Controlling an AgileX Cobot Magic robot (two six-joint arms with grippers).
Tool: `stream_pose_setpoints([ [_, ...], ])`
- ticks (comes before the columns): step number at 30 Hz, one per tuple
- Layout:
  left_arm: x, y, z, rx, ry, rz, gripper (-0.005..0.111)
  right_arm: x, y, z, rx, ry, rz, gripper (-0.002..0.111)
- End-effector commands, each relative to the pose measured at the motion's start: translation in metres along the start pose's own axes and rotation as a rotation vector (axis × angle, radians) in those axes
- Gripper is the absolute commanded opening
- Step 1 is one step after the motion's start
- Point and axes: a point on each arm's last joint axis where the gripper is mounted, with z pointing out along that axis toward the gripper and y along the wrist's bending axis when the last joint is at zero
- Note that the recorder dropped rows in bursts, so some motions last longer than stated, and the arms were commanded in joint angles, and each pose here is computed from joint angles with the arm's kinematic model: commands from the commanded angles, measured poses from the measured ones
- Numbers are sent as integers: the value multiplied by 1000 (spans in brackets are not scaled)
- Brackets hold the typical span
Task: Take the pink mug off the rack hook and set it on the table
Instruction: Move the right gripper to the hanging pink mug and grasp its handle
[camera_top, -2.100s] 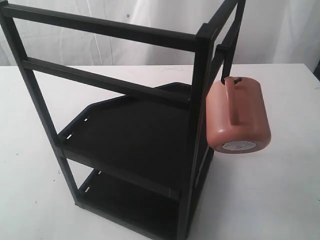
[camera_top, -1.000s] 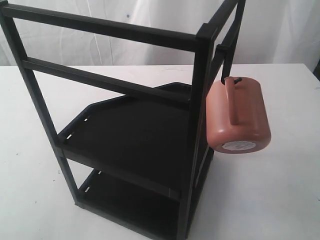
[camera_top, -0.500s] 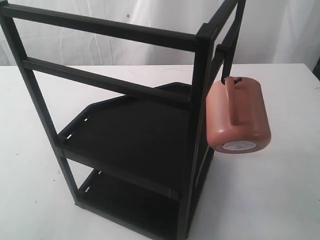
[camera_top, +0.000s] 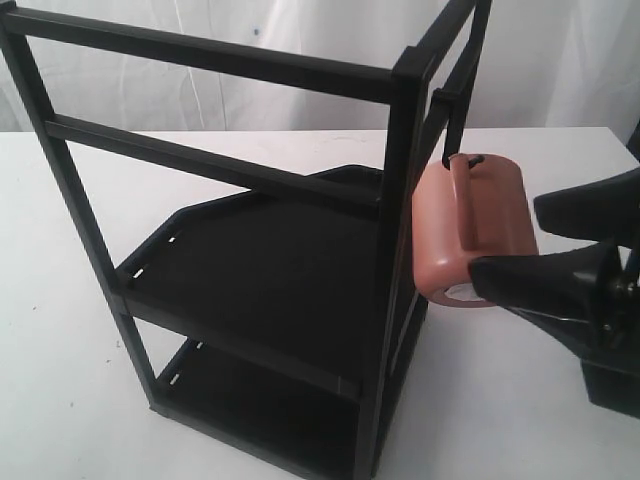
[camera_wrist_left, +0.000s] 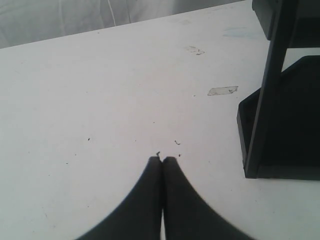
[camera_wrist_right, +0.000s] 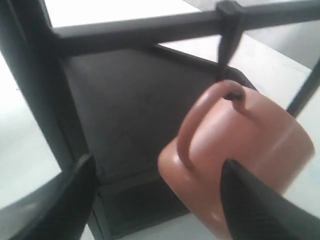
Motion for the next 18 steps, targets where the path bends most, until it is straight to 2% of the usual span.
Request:
stream_pose_setpoints([
  [1, 1, 0, 0, 0, -1, -8, 0, -8, 2, 7, -47, -58, -44, 65],
  [18, 1, 0, 0, 0, -1, -8, 0, -9, -13, 34, -17, -24, 7, 61],
])
